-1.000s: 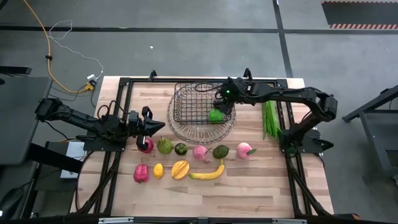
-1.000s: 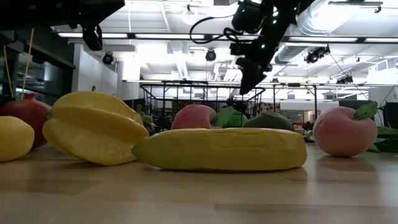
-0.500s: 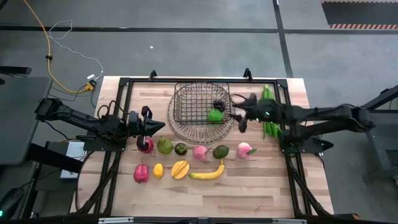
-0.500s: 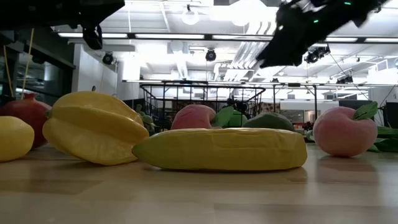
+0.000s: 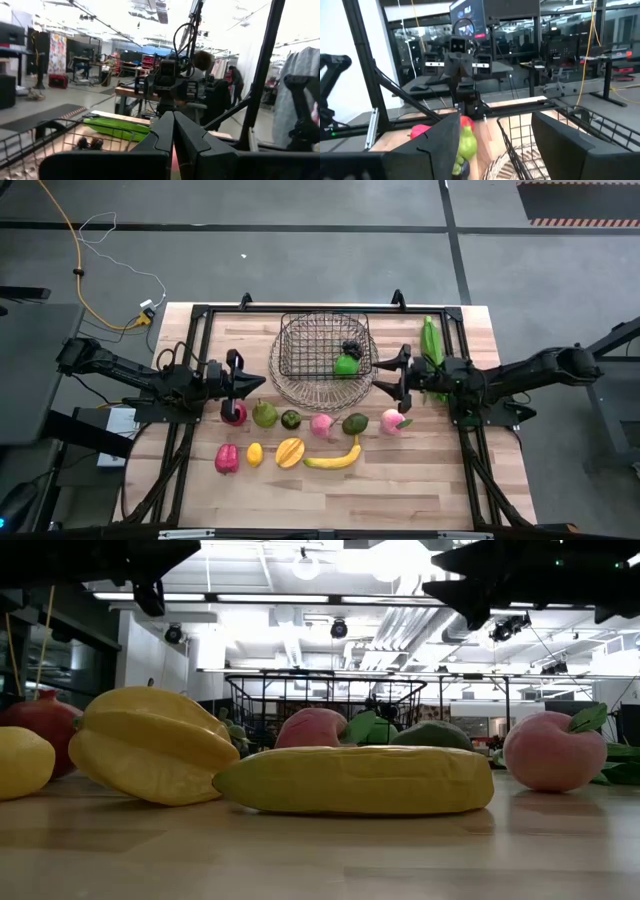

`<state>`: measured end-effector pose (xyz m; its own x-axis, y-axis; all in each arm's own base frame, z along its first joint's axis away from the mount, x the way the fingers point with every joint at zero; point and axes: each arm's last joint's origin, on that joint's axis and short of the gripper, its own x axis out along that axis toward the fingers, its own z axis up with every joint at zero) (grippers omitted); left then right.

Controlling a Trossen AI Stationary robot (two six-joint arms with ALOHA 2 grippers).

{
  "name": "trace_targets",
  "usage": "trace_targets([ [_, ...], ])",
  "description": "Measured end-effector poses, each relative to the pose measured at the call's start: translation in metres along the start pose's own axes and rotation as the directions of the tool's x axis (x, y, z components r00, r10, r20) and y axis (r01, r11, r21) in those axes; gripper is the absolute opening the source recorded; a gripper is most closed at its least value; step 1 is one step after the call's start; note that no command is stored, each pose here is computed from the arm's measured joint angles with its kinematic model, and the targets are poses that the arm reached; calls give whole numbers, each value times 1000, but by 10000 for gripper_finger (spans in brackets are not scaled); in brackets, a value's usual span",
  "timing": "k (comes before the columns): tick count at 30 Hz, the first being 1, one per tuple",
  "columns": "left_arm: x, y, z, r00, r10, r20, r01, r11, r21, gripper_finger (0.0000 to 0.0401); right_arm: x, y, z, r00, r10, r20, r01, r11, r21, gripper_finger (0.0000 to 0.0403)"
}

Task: Build produce basket
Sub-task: Put the pear into the black wire basket

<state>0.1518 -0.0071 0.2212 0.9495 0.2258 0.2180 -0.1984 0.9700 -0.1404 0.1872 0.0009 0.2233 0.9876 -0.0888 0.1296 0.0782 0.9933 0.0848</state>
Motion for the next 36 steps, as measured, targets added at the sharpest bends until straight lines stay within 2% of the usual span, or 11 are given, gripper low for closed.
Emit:
trace_targets([
  [6, 0, 1, -5, 999, 17, -50, -17, 1000, 10, 0, 0, -2, -1, 1000, -22, -10, 22, 999, -28, 236],
  [13, 1, -2, -9, 997, 4, -73, -2, 1000, 22, 18, 0, -4, -1, 999, -44, -9, 44, 999, 13, 236],
  [17, 3, -6, -14, 995, -16, -94, 18, 1000, 18, 58, 0, -4, -1, 999, -44, -9, 44, 999, 13, 236],
  [22, 6, -10, -23, 989, -31, -142, 28, 999, -20, 140, 0, -4, -1, 999, -44, -10, 44, 999, 6, 236],
  [28, 8, -9, -35, 975, 44, -217, -60, 996, -67, 227, 0, -4, -1, 999, -44, -10, 44, 999, 3, 236],
  [32, 10, -9, -39, 949, 87, -302, -110, 992, -59, 245, 0, -4, -1, 999, -44, -10, 44, 999, 3, 236],
  [36, 15, -13, -31, 873, 120, -472, -152, 988, -31, 245, 0, -4, -1, 999, -44, -12, 44, 999, 3, 236],
])
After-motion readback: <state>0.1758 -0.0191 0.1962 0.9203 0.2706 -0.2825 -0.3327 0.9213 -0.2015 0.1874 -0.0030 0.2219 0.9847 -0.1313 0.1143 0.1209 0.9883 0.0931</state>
